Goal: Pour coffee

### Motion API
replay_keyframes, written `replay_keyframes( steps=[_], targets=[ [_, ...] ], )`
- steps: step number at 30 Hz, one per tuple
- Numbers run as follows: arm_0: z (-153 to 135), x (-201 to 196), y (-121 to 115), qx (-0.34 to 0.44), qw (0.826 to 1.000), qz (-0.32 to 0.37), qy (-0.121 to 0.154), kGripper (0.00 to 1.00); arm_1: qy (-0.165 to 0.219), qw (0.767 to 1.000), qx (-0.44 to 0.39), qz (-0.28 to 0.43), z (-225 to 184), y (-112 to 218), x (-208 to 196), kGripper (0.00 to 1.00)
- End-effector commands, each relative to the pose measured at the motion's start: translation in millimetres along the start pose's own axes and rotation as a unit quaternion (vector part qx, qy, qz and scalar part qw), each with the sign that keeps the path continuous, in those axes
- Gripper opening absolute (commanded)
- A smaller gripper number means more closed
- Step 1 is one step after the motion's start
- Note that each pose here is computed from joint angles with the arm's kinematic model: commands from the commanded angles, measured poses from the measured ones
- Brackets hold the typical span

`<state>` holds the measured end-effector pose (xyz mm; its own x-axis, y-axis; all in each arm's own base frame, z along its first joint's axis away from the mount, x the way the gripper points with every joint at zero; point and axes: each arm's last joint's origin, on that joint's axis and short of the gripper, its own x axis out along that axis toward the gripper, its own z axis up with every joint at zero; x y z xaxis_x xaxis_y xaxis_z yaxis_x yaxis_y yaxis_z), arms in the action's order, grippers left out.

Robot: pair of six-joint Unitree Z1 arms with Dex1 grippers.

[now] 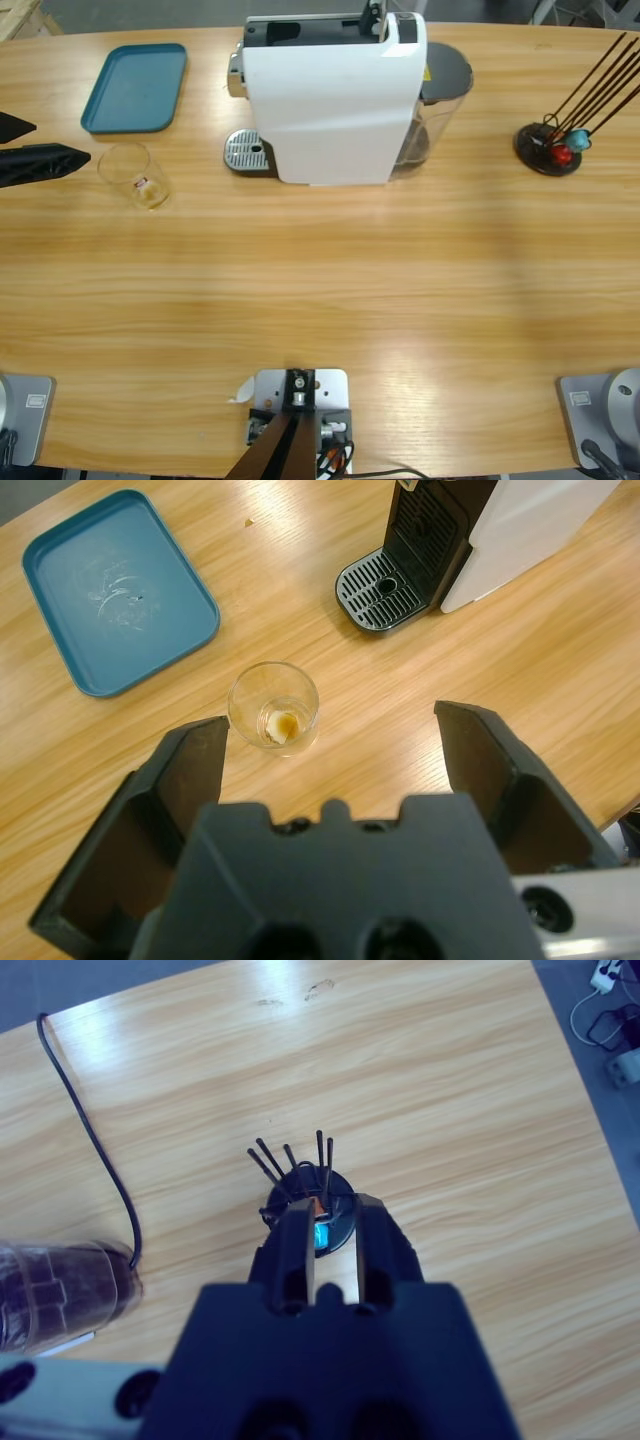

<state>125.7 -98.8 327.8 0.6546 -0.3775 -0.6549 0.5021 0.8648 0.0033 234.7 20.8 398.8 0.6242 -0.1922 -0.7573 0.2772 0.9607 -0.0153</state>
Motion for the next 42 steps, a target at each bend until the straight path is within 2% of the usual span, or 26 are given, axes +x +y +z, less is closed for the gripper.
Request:
replay_keyframes(
  steps=[1,2,3,5,6,7,10,14,18,21,23,27,29,38,42],
  targets=[
    [-13,12,-1,0.009,0.999,0.007,0.034,0.899,-0.019,1.0,-0.002,0.009,-12,-11,-31,0.145],
    [-13,12,-1,0.009,0.999,0.006,0.036,0.899,-0.005,1.0,-0.007,0.03,-31,-11,-33,0.18],
    [-13,13,-1,0.009,0.999,0.006,0.037,0.899,0.005,0.999,-0.01,0.045,-39,-9,-31,0.422],
    [-14,13,-1,0.008,0.999,0.005,0.037,0.899,0.025,0.997,-0.006,0.072,-49,-5,-22,0.775],
    [-14,13,-1,0.008,0.999,0.005,0.037,0.899,0.038,0.996,-0.002,0.082,-54,-3,-15,0.884],
    [-14,13,-1,0.008,0.999,0.005,0.037,0.899,0.051,0.995,0.003,0.088,-59,-1,-8,0.942],
    [-14,13,-1,0.008,0.999,0.005,0.038,0.899,0.079,0.991,0.027,0.101,-74,3,13,0.977],
    [-14,14,-1,0.008,0.999,0.004,0.039,0.899,0.075,0.991,0.05,0.095,-93,5,33,0.989],
    [-13,16,-2,0.009,0.999,0.004,0.042,0.899,0.072,0.995,0.061,0.043,-101,4,52,0.987],
    [-13,16,-2,0.009,0.999,0.004,0.042,0.899,0.067,0.996,0.062,0.022,-100,7,65,0.957],
    [-13,16,-2,0.01,0.999,0.004,0.042,0.899,0.065,0.996,0.061,0.015,-97,11,74,0.882],
    [-13,16,-2,0.01,0.999,0.004,0.042,0.899,0.068,0.996,0.053,0.014,-93,21,96,0.861],
    [-13,16,-2,0.01,0.999,0.005,0.042,0.899,0.073,0.996,0.05,0.012,-94,24,106,0.798],
    [-13,19,-2,0.011,0.999,0.005,0.047,0.899,0.089,0.995,0.043,-0.009,-101,27,126,0.796],
    [-13,19,-2,0.011,0.999,0.005,0.048,0.899,0.091,0.995,0.047,-0.011,-101,25,128,0.757]
  ],
)
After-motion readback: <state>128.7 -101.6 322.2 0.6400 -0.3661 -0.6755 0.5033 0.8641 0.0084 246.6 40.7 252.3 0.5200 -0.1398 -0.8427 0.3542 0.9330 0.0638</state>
